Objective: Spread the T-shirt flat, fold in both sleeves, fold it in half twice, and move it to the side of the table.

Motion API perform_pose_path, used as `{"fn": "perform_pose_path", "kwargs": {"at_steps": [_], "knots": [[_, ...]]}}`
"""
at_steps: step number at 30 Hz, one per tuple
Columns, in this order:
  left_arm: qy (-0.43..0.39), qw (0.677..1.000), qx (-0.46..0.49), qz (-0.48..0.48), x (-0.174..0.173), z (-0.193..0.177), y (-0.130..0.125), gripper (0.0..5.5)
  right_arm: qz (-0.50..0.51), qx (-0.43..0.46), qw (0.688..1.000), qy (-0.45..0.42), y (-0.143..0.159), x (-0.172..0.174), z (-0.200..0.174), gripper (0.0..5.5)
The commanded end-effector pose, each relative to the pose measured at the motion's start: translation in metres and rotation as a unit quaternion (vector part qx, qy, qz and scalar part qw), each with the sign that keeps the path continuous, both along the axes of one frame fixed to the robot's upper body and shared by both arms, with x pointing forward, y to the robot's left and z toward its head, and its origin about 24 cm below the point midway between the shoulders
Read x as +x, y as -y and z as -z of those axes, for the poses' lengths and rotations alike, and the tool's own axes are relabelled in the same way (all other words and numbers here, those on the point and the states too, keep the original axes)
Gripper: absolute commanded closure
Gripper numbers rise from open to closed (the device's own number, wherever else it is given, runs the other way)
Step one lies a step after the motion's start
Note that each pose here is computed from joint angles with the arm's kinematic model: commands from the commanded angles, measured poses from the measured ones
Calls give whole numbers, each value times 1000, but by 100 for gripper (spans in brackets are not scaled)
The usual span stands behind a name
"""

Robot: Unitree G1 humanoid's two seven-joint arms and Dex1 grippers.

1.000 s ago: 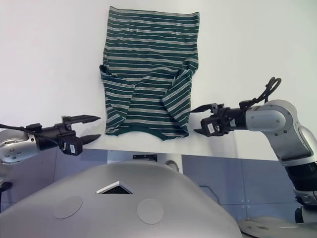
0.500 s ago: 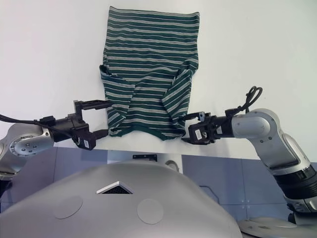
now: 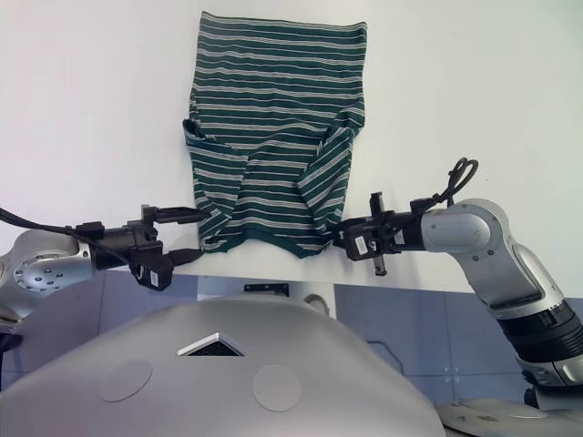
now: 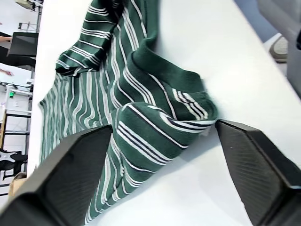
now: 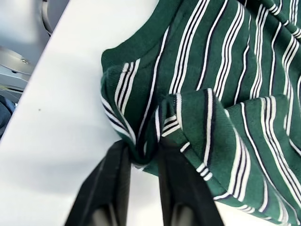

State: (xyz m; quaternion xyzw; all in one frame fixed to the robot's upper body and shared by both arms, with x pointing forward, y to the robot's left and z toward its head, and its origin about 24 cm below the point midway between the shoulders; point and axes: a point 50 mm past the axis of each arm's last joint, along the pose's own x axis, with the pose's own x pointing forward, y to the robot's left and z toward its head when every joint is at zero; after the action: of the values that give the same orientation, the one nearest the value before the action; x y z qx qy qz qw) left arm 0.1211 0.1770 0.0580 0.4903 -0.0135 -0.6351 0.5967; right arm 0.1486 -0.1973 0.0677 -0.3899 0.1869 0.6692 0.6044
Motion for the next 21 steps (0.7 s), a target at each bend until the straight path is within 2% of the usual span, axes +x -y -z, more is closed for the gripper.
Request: {"fn": "perform_pose_path", "kwargs": {"at_steps": [1,8,16,17,21], "knots": [[-89,992,88,11,-17,20,-17,229,-4,-3,1000,-1,1,2,-2,541],[-106,991,79,7,-18,20,-14,359,-4,2,1000,-5,-1,0,0,550],[-69,994,81,1,-6,26,-13,500,-10,4,1000,-11,-3,-2,1,550],[-68,995,76,1,-6,26,-11,532,-11,4,1000,-12,-3,-2,2,550],[-74,995,69,2,-8,29,-10,546,-13,1,1000,-17,-2,-2,1,550]]}}
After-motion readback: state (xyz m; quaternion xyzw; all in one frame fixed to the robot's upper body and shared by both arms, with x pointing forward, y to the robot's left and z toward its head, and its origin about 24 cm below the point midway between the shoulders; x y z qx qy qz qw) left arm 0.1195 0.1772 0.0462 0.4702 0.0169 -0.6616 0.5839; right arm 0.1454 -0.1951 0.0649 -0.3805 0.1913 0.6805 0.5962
